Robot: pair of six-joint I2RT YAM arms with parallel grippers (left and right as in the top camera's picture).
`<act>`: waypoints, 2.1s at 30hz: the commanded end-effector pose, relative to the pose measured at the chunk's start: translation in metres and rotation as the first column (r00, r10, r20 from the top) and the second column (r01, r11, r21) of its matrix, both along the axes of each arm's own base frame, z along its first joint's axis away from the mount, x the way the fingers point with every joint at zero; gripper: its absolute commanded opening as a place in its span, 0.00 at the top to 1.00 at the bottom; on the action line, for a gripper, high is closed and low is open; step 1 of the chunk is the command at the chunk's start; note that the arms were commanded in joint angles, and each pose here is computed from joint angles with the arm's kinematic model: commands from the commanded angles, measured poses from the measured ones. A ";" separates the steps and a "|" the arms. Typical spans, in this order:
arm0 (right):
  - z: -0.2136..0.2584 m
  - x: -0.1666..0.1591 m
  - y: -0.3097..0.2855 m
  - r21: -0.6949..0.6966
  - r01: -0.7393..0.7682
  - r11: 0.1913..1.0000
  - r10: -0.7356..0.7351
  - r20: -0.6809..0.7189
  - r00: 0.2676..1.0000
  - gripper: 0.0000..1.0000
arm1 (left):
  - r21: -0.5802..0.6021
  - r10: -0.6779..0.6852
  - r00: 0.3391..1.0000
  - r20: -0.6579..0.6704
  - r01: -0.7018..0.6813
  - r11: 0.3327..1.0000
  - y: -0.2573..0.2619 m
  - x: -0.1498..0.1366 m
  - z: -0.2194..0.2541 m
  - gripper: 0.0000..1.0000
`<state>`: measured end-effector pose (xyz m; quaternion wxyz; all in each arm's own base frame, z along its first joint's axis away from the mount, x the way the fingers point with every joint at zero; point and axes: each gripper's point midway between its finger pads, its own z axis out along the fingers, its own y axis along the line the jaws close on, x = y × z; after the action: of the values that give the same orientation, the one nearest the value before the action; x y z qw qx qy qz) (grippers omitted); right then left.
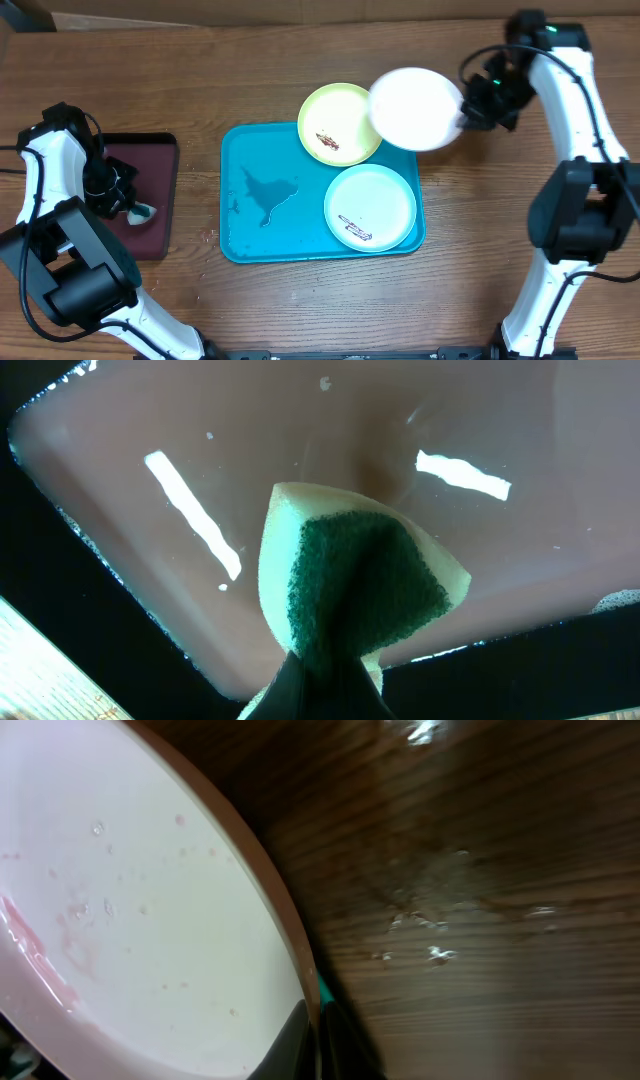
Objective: Clean dirty plates on tray and stack at the side
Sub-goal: 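Lift the white plate with the right gripper and carry it rightward, then lower the white plate onto the table right of the tray and release, then move the right gripper to the yellow plate rim and grip it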
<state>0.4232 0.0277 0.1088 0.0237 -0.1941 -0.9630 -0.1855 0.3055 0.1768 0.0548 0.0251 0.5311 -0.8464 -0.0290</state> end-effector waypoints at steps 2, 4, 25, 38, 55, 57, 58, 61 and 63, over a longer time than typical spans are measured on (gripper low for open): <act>-0.005 -0.006 -0.043 0.026 0.053 0.998 -0.054 0.035 0.998 0.96 | -0.005 -0.021 1.000 0.017 0.021 1.000 -0.002 0.001 0.005 0.96; -0.015 -0.009 -0.068 0.015 0.109 0.994 -0.110 0.029 0.994 0.96 | -0.006 -0.028 0.999 0.017 0.028 1.000 -0.002 0.001 0.005 0.96; -0.074 -0.047 -0.153 -0.145 0.296 0.944 -0.305 -0.045 0.951 0.69 | -0.004 -0.027 0.999 0.020 0.027 1.000 -0.002 0.002 0.005 0.96; 0.049 0.003 -0.007 0.122 -0.314 0.942 0.221 0.480 0.849 0.34 | -0.010 -0.045 0.998 0.032 0.045 0.999 -0.003 0.004 0.005 0.96; -0.034 0.087 0.148 -0.494 -0.446 0.746 0.662 0.480 0.576 0.09 | -0.013 -0.071 0.997 0.028 0.071 0.997 -0.003 0.003 0.005 0.96; -0.044 0.094 0.154 -0.506 -0.452 0.735 0.676 0.488 0.552 0.10 | -0.013 -0.071 0.997 0.028 0.072 0.997 -0.003 0.003 0.005 0.96; -0.048 0.097 0.155 -0.507 -0.449 0.736 0.675 0.493 0.549 0.12 | -0.013 -0.071 0.997 0.028 0.072 0.997 -0.003 0.003 0.005 0.96; -0.063 0.104 0.157 -0.508 -0.446 0.737 0.673 0.499 0.546 0.15 | -0.013 -0.071 0.997 0.028 0.072 0.997 -0.003 0.003 0.005 0.96; -0.071 0.105 0.158 -0.506 -0.450 0.736 0.674 0.494 0.549 0.16 | -0.013 -0.071 0.997 0.029 0.072 0.997 -0.003 0.003 0.005 0.96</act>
<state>0.5236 0.1902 0.0463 -0.2851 0.2066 -0.9328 -0.0767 0.3089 0.1752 0.0546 0.0216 0.5080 -0.8609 -0.0192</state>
